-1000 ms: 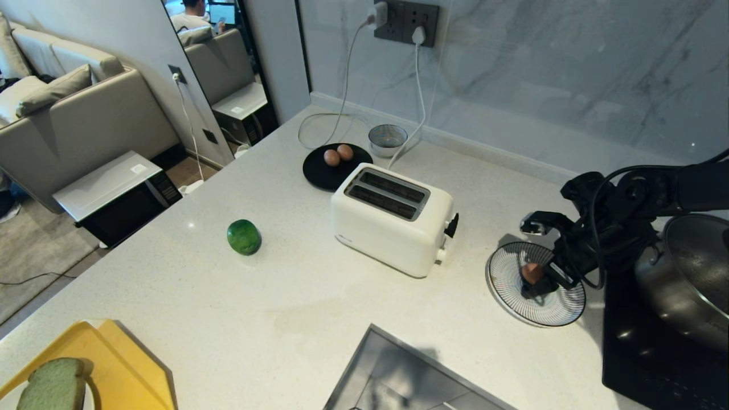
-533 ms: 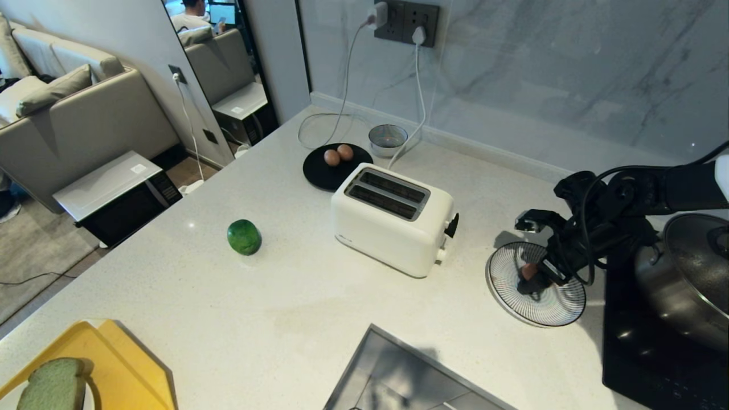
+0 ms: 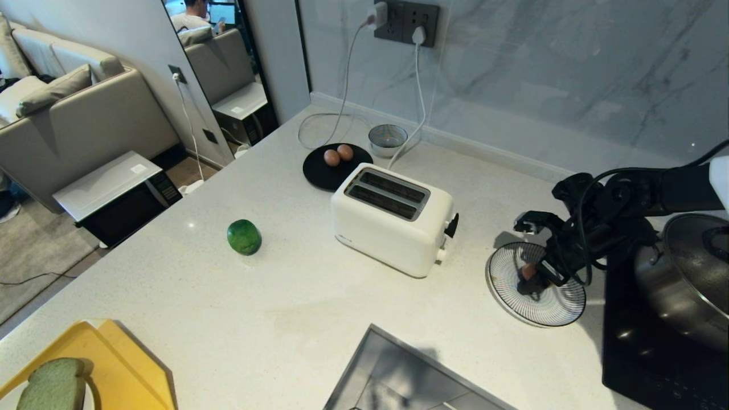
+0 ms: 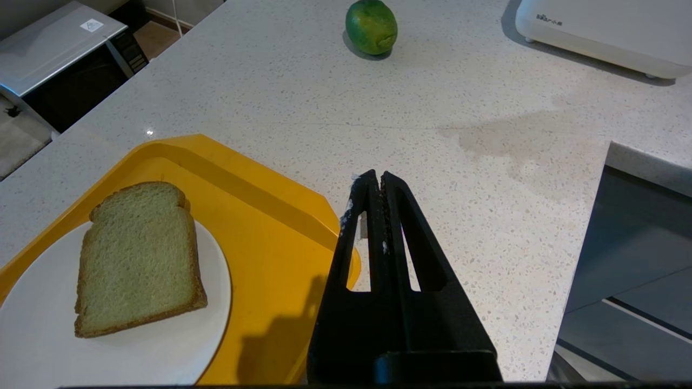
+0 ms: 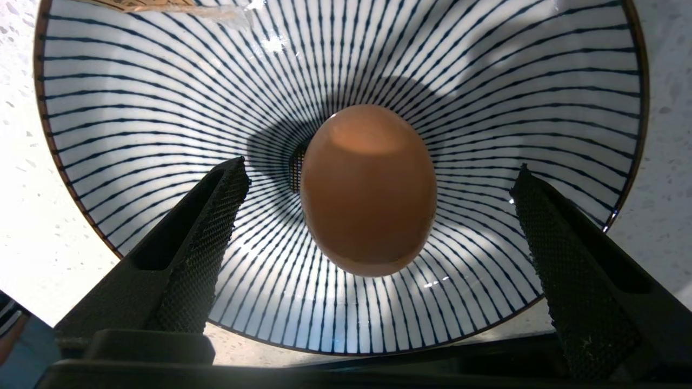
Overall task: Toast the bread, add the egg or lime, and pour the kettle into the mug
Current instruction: Pick up the egg
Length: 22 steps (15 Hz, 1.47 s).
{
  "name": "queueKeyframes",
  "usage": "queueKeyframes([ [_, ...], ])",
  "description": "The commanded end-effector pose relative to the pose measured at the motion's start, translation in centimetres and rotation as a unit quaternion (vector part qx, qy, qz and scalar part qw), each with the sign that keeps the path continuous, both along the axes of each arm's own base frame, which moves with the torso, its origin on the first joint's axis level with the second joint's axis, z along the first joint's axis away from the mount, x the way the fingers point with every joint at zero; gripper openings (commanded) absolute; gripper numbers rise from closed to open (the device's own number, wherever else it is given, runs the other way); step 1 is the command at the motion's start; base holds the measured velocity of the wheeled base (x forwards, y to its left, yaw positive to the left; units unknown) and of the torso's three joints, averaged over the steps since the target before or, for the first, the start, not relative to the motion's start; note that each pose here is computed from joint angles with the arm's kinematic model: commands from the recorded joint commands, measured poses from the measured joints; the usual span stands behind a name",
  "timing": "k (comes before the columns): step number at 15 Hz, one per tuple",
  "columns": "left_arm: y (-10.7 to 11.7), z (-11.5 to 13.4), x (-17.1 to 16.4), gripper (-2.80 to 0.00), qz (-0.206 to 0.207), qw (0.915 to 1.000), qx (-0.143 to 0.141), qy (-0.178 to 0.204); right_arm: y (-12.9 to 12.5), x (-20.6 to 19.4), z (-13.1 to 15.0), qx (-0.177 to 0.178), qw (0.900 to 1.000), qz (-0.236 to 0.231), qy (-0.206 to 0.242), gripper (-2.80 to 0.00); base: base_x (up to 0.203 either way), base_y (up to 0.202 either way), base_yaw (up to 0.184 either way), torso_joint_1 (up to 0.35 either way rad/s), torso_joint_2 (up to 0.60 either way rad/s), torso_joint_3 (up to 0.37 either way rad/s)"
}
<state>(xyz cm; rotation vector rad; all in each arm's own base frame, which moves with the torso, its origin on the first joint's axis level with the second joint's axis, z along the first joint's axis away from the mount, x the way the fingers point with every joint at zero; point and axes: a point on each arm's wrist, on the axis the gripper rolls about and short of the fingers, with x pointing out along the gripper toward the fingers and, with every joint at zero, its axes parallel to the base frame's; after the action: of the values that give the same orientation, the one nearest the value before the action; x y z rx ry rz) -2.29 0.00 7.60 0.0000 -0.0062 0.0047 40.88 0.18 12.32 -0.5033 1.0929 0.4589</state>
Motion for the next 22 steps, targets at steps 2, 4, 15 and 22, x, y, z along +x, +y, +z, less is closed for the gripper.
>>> queueKeyframes([
  [2,0.0,-0.04,0.01,-2.8,0.0,1.0,0.0,0.0,0.01,0.05,-0.17,-0.002,1.0,0.001,0.003,0.0,0.0,0.0,0.0,0.0,0.0,0.0],
  [4,0.0,-0.04,0.01,-2.8,0.0,1.0,0.0,0.0,-0.01,0.08,-0.2,-0.002,1.0,0.001,0.003,0.0,0.0,0.0,0.0,0.0,0.0,0.0],
  [15,0.0,-0.04,0.01,-2.8,0.0,1.0,0.0,0.0,0.02,0.21,-0.35,-0.009,1.0,0.001,0.004,0.0,0.0,0.0,0.0,0.0,0.0,0.0],
  [22,0.0,-0.04,0.01,-2.8,0.001,1.0,0.0,0.0,0.66,0.22,-0.41,-0.008,1.0,0.008,0.004,0.0,0.0,0.0,0.0,0.0,0.0,0.0],
])
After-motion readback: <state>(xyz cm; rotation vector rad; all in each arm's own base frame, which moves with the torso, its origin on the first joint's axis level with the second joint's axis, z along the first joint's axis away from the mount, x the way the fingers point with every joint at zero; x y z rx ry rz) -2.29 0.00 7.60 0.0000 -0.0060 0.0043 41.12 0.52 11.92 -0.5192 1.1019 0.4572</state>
